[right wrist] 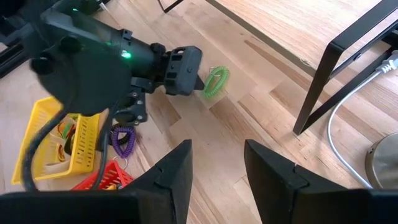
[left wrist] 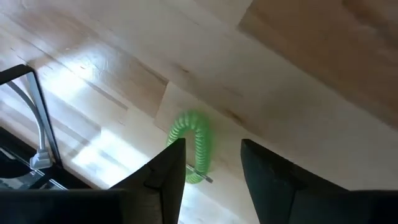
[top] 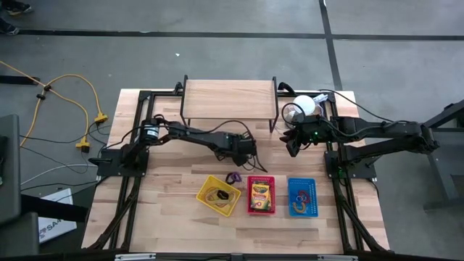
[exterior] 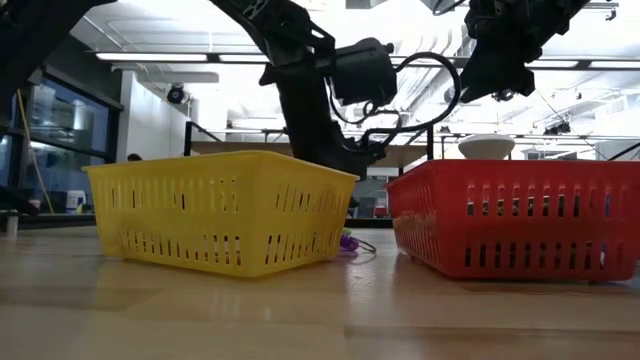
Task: Pick & Place Office Desk Supplies
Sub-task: Put the green spring keychain into the blue bin
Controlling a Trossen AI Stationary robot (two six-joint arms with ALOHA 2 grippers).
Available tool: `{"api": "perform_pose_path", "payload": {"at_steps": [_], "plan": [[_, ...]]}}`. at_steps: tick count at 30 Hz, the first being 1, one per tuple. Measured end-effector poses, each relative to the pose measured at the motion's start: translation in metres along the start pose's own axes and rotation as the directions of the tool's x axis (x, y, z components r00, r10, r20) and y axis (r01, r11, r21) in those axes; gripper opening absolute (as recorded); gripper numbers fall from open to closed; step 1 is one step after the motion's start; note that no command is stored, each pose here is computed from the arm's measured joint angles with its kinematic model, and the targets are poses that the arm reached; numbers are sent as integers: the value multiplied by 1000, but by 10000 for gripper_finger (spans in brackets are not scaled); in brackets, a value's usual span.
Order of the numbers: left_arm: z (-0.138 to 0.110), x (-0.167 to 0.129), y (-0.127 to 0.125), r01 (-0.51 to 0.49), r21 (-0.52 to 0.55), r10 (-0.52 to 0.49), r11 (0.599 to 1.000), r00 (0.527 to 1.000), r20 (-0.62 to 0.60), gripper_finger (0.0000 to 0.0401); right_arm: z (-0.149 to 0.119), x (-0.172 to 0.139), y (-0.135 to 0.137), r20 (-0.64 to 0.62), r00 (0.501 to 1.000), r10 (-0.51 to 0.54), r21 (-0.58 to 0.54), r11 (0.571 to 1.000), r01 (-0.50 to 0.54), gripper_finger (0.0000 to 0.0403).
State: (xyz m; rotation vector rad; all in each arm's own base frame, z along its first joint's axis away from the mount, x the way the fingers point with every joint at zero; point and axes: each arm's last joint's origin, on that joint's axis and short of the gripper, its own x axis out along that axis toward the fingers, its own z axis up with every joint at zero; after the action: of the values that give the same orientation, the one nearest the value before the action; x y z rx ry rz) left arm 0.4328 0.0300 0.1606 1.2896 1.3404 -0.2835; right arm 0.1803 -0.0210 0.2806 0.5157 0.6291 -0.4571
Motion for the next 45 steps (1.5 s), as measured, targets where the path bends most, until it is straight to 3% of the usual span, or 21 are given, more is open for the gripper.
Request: {"api": "perform_pose_path", "payload": {"at_steps": [21,30,45], "plan": [[-12,19,6,3,-29,-3,1000,1000,-5,146,1,0,1,12,1000,8,3,1000,-8,133],[-9,17,2,45,-38,-44,998,998,37,122,1,0,1,12,1000,7,2,1000,-7,133],[-8,16,-4,142,-87,-131,986,984,124,120,1,0,1,12,1000,7,3,1000,-8,133]]}}
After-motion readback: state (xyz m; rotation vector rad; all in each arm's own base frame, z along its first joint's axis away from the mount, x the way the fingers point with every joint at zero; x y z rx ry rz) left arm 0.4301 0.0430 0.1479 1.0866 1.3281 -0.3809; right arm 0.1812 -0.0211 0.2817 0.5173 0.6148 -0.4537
